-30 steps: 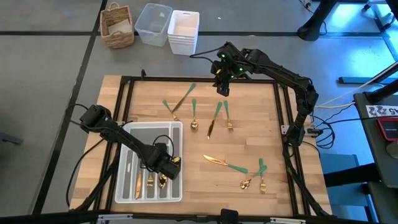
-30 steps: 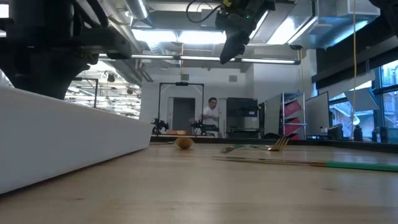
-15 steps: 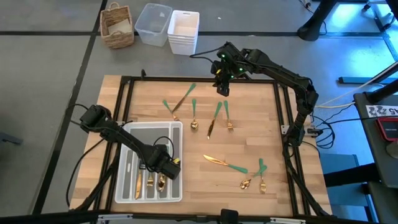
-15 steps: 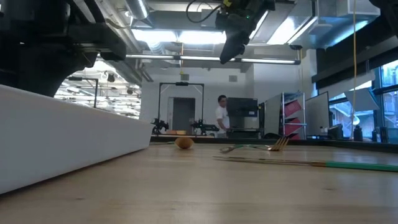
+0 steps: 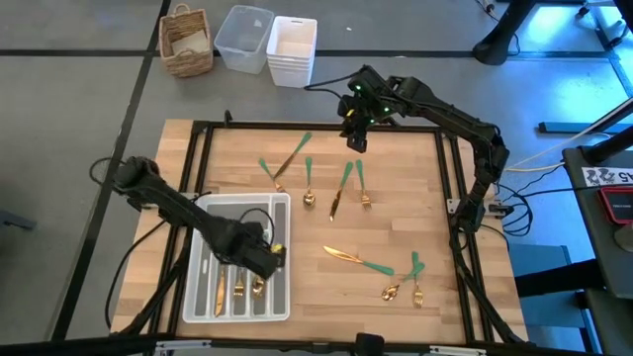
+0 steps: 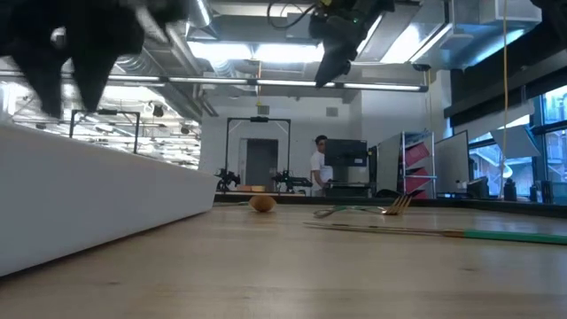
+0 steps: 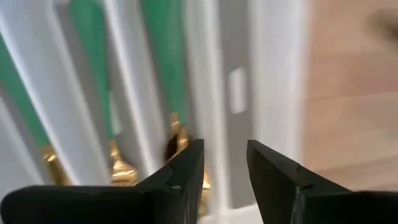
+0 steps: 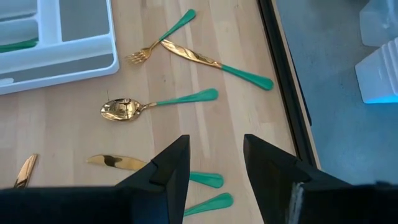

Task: Sort silverware
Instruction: Put the green spoon on the silverware tray

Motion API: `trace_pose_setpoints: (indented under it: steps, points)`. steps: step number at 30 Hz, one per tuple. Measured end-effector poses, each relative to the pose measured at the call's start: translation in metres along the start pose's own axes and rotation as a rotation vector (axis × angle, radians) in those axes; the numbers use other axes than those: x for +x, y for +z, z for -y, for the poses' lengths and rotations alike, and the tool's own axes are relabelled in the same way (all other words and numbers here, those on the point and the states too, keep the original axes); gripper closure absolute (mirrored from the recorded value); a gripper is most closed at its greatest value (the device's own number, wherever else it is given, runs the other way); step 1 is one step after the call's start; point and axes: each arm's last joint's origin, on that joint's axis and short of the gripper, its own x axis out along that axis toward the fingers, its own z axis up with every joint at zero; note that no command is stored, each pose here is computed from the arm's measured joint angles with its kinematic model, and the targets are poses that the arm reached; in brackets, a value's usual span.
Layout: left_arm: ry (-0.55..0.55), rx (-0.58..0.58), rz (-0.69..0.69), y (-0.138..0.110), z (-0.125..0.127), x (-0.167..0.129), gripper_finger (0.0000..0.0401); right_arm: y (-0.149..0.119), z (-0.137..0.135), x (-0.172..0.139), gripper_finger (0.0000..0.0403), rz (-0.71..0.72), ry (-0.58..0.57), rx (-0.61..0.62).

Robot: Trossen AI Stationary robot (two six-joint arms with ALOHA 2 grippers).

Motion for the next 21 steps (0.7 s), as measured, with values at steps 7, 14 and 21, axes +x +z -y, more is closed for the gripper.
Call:
trace_pose_setpoints:
  steps: [7,14,21]
  points:
    - [-0.254,-0.081,0.351,0.044,0.006,-0.037,0.0286,-0.003,-0.008,-0.029,0.0249,0.036,-0.015,-0.019]
    - [-0.220,-0.011,0.416,0.115,0.034,-0.022,0.0286,-0.010,-0.017,-0.066,0.0249,0.056,-0.092,-0.039]
    - [-0.327,0.112,0.424,0.185,0.057,-0.013,0.0286,-0.025,-0.027,-0.087,0.0249,-0.017,-0.085,0.033]
